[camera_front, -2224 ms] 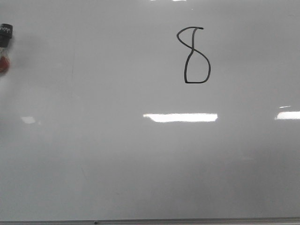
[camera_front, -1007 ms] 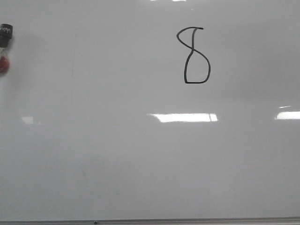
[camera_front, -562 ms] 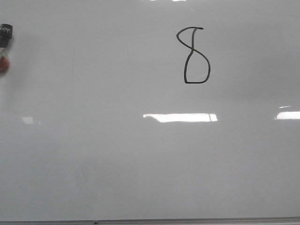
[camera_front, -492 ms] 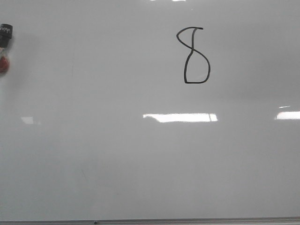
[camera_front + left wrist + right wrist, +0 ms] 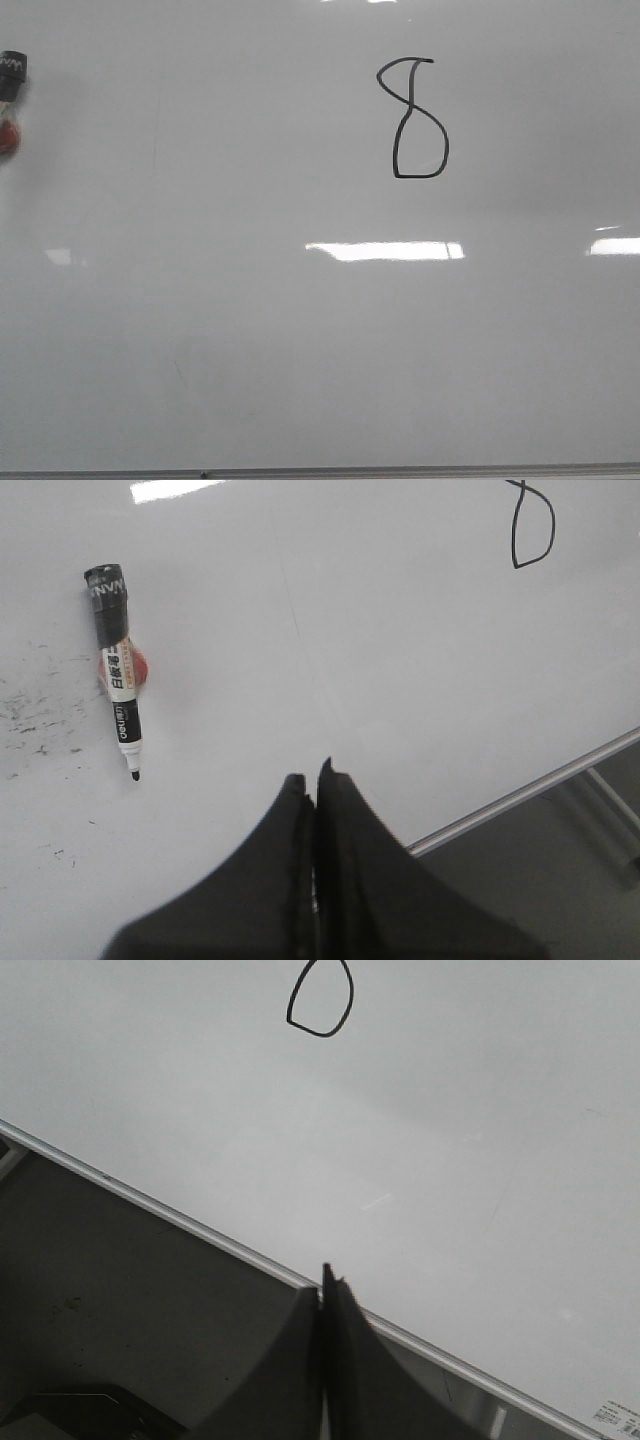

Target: Write number 8 on whiteboard

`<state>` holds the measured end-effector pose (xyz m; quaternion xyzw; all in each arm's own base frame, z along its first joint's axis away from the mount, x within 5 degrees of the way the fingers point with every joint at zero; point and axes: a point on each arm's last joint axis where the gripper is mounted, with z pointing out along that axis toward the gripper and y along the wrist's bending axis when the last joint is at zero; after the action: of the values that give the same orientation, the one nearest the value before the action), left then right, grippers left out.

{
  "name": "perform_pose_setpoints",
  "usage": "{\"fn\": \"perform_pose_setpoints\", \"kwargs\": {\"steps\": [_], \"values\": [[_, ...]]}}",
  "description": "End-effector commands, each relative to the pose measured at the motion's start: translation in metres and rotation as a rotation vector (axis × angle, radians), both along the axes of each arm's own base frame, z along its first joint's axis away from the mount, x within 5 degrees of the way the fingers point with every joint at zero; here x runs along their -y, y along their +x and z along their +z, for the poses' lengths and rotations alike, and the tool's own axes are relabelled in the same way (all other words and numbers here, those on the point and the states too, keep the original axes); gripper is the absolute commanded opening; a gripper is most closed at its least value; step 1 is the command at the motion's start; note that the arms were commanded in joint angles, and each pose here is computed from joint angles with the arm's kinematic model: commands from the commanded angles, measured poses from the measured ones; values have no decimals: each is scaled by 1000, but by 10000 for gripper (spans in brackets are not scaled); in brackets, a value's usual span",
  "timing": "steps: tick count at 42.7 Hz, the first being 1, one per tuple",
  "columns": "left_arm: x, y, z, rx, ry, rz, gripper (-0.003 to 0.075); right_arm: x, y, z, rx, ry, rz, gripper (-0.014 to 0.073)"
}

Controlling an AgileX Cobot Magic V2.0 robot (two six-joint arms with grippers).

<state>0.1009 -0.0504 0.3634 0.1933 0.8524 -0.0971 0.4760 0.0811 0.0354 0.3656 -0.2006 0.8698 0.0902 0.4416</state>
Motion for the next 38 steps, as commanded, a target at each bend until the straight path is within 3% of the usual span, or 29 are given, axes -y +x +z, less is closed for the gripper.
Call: {"fn": "perform_pose_setpoints", "kwargs": {"steps": [1, 12, 17, 21, 26, 38], "values": [[2, 1, 13, 73, -45, -13, -21, 1, 2, 12, 79, 17, -12, -69], [-1, 3, 13, 75, -42, 18, -20, 1, 2, 12, 79, 17, -12, -69], [-15, 7, 14, 133, -48, 129, -20, 1, 2, 11, 78, 16, -12, -69], [-23, 2, 9, 264, -46, 149, -20, 1, 2, 11, 78, 16, -12, -69], [-31, -9, -11, 414, -54, 182, -20, 1, 2, 11, 78, 16, -12, -69], [-46, -35, -83, 641, -75, 327, -20, 1, 2, 11, 78, 16, -12, -69]]}}
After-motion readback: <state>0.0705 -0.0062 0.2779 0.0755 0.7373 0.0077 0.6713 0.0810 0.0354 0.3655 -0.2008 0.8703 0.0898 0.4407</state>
